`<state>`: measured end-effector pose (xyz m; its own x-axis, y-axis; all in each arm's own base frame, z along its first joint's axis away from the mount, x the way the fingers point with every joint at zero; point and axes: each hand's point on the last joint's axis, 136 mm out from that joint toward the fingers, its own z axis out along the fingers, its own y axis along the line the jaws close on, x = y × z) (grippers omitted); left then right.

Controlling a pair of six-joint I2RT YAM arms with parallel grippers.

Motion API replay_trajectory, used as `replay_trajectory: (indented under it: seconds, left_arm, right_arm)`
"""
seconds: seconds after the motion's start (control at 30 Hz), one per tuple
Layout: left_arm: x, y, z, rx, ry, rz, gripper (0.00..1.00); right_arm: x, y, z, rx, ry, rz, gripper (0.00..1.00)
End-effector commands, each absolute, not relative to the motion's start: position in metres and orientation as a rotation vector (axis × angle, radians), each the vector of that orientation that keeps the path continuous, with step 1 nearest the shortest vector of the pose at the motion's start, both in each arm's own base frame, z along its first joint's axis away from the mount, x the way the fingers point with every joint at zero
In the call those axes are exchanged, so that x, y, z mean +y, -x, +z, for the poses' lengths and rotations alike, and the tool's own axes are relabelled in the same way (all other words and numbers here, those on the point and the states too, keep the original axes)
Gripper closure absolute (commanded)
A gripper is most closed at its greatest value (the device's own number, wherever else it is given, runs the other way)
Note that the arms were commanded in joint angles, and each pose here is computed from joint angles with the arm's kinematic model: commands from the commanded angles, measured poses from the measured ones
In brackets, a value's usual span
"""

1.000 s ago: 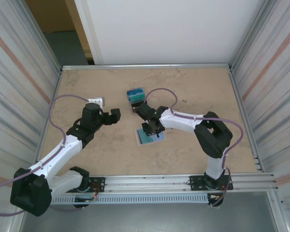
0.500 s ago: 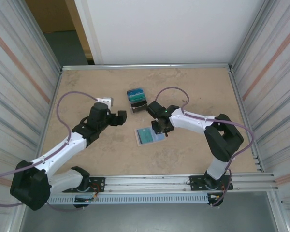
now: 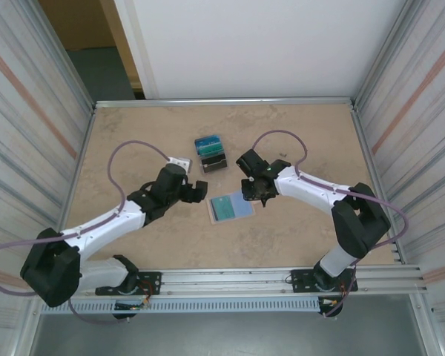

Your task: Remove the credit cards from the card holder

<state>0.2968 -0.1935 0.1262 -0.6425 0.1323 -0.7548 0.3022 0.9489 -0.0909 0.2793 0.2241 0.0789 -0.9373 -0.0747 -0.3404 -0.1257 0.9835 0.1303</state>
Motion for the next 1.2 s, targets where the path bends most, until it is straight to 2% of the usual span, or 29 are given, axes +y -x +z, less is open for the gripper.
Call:
replay_trajectory:
  seconds: [0.0, 0.17, 0.4, 0.7, 1.17]
  left_arm:
    - [-0.199, -0.292, 0.117, 2.303, -0.331, -0.194, 0.01]
    - [-0.213, -0.282, 0.091, 2.357, -0.393, -0.158, 0.01]
    - [-0.228, -0.28, 0.07, 2.395, -0.449, -0.185, 0.01]
    - [-0.23, -0.28, 0.045, 2.455, -0.497, -0.128, 0.02]
    - [-0.226, -0.281, 0.035, 2.49, -0.533, -0.047, 0.01]
  right_arm:
    - [0.248, -0.272, 0.086, 2.801, 0.157, 0.457, 0.78]
    - [0.265, -0.268, 0.082, 2.823, 0.165, 0.651, 0.79]
    - [0.271, -0.263, 0.066, 2.864, 0.149, 0.774, 0.78]
    - [0.275, -0.261, 0.048, 2.912, 0.136, 0.819, 0.78]
    - [0.275, -0.261, 0.032, 2.956, 0.105, 0.852, 0.82]
